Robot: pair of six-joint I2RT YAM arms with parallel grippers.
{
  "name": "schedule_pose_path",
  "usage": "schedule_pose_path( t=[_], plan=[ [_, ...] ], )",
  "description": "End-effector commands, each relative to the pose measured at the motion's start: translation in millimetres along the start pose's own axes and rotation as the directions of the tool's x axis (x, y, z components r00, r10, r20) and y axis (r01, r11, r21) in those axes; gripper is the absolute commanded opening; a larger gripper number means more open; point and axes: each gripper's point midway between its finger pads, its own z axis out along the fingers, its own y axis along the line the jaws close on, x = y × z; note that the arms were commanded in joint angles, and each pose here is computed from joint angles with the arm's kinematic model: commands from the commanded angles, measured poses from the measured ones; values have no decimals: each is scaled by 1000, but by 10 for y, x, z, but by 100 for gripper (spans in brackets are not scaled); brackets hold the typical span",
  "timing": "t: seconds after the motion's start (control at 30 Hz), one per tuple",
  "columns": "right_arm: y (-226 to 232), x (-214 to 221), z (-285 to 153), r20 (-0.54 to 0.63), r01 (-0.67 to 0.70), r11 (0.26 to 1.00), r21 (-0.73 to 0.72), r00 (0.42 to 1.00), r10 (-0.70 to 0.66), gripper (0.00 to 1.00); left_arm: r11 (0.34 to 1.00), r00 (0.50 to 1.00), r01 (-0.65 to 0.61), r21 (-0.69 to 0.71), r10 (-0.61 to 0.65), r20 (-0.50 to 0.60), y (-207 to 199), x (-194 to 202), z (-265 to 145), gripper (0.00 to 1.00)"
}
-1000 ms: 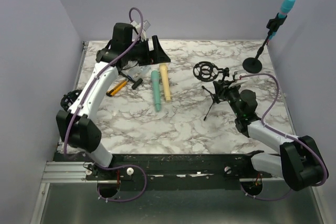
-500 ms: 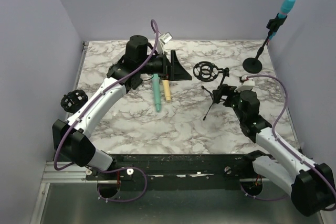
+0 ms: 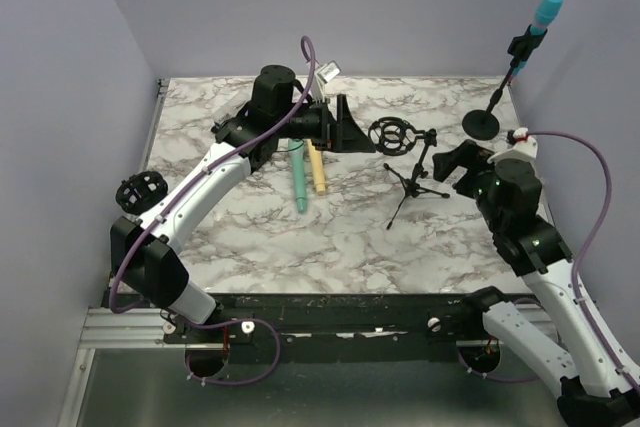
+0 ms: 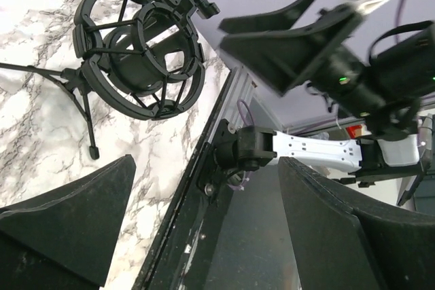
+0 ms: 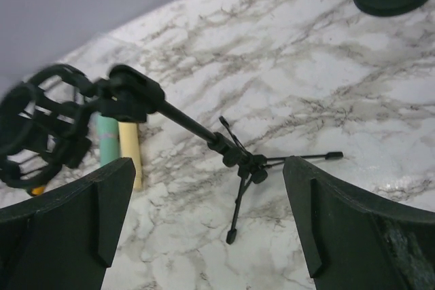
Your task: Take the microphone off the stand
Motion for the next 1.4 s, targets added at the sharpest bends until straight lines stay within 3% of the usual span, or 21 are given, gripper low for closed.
schedule_pose_path(
  t=[0.0,0.17,0.4,0.47,0.87,1.37],
  plan=[
    [101,-372,-139,44,10,1000,9,999,-11,100,998,998,-56,-35,57,17,-72,-79,-27,89],
    [431,-533,56,25,70,994,-80,997,-68,95,990,993,-115,-85,115,-1,-109,-143,-102,89],
    [639,-494,319,-22,113,984,-135,993,-117,59,961,969,-245,-132,242,-41,-315,-218,-333,89],
    [693,-461,351,-24,116,979,-167,992,-121,54,956,966,-257,-139,252,-53,-289,-169,-358,89],
    [670,-509,350,-14,114,983,-145,993,-117,59,946,966,-252,-202,235,-106,112,91,-314,89],
    [324,101,435,-130,116,990,-78,983,-125,47,922,959,-284,-263,267,-98,182,69,-390,89]
  ],
)
